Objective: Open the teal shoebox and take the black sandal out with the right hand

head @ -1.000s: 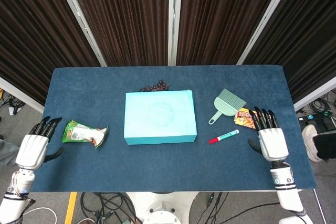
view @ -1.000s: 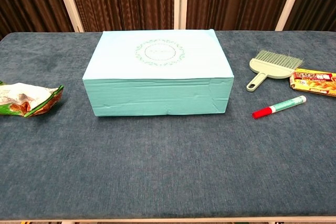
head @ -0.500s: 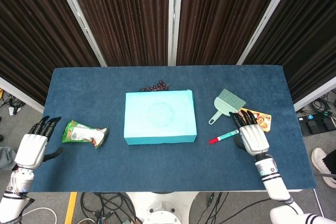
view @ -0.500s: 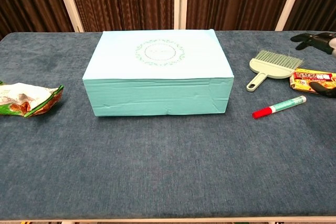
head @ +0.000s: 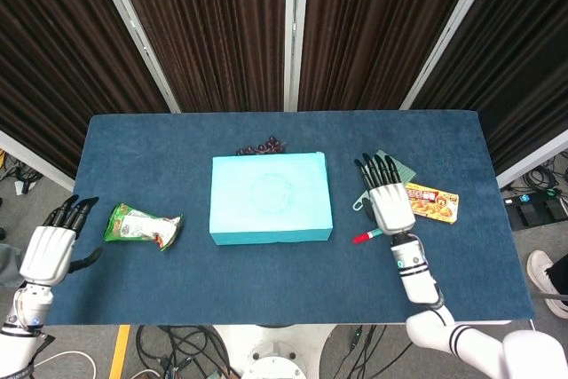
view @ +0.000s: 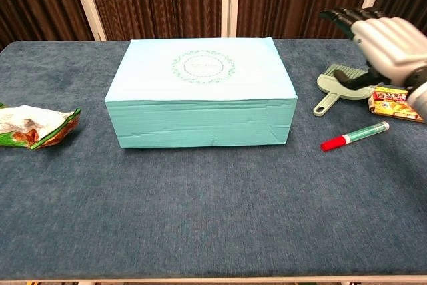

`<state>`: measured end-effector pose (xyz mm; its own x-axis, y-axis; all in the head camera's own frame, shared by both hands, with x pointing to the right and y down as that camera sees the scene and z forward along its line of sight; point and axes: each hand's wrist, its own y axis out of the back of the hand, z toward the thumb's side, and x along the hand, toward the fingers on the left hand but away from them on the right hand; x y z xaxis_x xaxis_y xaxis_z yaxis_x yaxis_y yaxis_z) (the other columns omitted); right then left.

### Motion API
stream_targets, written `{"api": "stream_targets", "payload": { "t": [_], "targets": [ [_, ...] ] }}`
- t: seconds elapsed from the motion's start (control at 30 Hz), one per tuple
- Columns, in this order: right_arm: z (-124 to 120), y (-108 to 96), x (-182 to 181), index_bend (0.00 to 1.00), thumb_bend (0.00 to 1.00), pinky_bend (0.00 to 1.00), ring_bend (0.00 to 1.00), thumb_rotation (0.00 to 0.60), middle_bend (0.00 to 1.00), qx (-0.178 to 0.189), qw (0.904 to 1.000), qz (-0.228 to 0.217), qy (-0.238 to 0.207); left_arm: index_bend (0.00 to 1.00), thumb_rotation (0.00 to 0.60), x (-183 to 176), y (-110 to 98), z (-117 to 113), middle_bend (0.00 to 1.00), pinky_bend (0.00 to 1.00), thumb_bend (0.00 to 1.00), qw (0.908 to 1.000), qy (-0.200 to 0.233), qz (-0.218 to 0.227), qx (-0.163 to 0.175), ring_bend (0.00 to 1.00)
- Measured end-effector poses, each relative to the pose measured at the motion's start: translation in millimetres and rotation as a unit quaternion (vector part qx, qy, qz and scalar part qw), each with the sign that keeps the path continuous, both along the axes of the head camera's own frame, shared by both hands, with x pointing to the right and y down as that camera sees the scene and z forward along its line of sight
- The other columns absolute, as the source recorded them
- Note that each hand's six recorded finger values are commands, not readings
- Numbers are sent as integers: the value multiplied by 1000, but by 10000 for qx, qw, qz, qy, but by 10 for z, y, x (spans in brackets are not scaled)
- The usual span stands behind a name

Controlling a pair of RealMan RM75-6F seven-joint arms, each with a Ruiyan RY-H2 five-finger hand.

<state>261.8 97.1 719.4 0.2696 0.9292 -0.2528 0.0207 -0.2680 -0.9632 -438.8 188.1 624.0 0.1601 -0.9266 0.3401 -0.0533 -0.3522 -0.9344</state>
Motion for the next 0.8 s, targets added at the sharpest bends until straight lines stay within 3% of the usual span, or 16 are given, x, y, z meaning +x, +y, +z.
{"api": "stream_targets", "payload": {
  "t": [0.1, 0.47, 0.8],
  "targets": [
    [84, 16, -152, 0, 211, 0, 0, 600, 0, -18, 10000, -48, -84, 95, 600, -4, -11, 0, 151, 243, 179, 10000, -10, 2, 4, 74],
    [144, 1, -516, 0, 178, 0, 0, 600, 0, 83, 9986, -278, -450, 98, 600, -78, 2, 7, 152, 243, 179, 10000, -30, -51, -11, 74],
    [107, 104, -651, 0, 37, 0, 0, 600, 0, -22, 9958, -518, -754, 99, 600, -57, -7, -16, 151, 243, 179, 10000, 1, -12, 32, 74]
  ]
}}
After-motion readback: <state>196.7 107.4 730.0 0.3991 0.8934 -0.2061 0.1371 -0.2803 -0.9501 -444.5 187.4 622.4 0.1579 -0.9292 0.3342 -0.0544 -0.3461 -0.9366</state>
